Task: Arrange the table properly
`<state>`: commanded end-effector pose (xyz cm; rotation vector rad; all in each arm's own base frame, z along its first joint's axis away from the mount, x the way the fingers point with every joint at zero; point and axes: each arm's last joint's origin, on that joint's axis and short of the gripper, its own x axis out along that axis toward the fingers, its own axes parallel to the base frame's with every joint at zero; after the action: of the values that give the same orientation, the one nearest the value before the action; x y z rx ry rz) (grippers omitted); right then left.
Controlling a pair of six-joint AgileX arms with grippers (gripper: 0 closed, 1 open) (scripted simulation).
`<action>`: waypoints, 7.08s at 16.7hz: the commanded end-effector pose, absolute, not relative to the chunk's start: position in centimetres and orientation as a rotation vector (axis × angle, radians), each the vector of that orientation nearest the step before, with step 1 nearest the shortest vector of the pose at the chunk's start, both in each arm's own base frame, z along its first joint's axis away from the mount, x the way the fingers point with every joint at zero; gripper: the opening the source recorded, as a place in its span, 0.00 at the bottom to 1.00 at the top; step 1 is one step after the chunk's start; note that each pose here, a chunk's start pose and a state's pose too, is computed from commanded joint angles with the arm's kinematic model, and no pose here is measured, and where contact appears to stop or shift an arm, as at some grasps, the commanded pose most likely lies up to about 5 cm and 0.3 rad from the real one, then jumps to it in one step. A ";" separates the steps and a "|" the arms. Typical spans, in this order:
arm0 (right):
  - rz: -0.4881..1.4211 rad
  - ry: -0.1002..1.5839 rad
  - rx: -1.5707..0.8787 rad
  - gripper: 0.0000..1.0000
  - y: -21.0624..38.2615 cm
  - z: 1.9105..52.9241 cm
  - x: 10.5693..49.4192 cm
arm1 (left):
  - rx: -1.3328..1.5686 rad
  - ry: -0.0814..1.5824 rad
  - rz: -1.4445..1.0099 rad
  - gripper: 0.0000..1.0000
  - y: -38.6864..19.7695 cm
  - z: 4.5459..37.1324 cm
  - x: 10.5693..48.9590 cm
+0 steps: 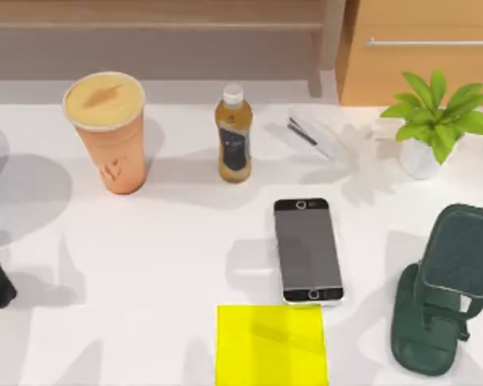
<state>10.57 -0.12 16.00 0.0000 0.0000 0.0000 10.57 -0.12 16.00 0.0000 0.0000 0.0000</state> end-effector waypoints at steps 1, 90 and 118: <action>0.000 0.000 0.000 1.00 -0.1 16.0 10.6 | 0.000 0.000 0.000 1.00 -0.1 16.0 10.6; 0.473 1.339 -0.475 0.00 -1.5 24.3 31.1 | 0.000 0.000 0.000 1.00 -0.1 16.0 10.6; 2.232 0.018 -2.195 0.00 30.5 14.0 20.7 | 0.000 0.000 0.000 1.00 -0.1 16.0 10.6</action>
<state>20.72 30.52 14.00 -2.1949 0.0179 2.2317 10.57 -0.12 16.00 0.0000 0.0000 0.0000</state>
